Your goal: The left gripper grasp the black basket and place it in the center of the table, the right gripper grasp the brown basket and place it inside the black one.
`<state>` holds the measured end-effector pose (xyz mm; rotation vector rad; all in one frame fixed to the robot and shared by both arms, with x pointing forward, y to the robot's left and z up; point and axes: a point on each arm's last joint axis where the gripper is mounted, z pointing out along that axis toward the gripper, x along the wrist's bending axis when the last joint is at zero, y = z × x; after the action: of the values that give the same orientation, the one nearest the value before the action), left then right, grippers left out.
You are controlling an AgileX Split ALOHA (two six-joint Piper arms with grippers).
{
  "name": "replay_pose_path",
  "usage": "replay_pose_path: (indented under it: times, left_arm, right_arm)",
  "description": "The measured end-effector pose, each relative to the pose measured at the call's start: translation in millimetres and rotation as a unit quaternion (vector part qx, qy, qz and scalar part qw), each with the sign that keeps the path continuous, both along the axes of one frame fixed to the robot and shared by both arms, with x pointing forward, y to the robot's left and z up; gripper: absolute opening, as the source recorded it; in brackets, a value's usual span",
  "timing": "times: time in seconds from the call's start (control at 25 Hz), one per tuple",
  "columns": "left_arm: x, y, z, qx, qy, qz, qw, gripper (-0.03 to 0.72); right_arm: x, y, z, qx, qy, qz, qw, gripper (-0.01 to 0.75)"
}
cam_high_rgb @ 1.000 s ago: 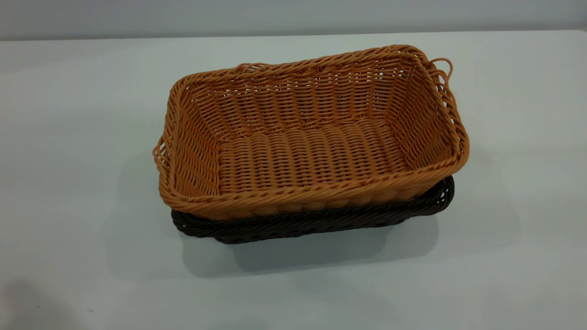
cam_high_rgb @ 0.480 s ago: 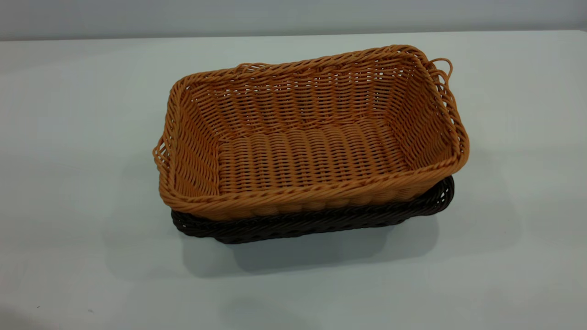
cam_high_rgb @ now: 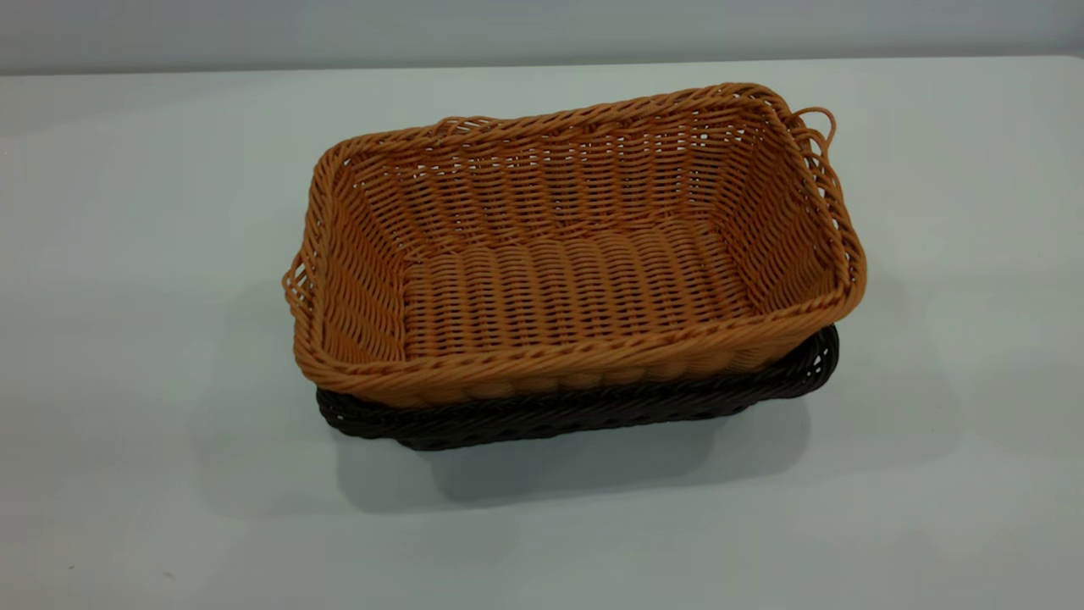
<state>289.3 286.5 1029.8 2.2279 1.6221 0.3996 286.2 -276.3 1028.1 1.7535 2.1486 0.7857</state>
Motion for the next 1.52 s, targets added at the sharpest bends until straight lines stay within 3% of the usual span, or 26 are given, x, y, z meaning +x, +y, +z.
replay_pose_path:
  times: [0.28,0.52,1.12,1.24,1.52]
  left_arm:
    - [-31,11,9,-0.049,-0.11,0.013,0.993,0.493]
    - [-50,18,9,-0.07,-0.166,0.013,0.984,0.493]
    - [-59,21,7,-0.074,-0.176,0.021,0.981,0.493]
    - [-61,21,6,-0.066,-0.186,0.08,0.977,0.493]
    - [-70,16,5,-0.035,-0.215,0.246,0.945,0.493]
  right_arm:
    - [-18,-6,6,0.021,-0.071,-0.035,0.997,0.475]
    - [-53,-11,10,0.042,-0.193,-0.066,0.978,0.475]
    - [-56,-10,9,0.044,-0.194,-0.07,0.977,0.475]
    - [-56,-10,9,0.044,-0.194,-0.07,0.977,0.475]
    - [-56,-10,9,0.044,-0.194,-0.07,0.978,0.475]
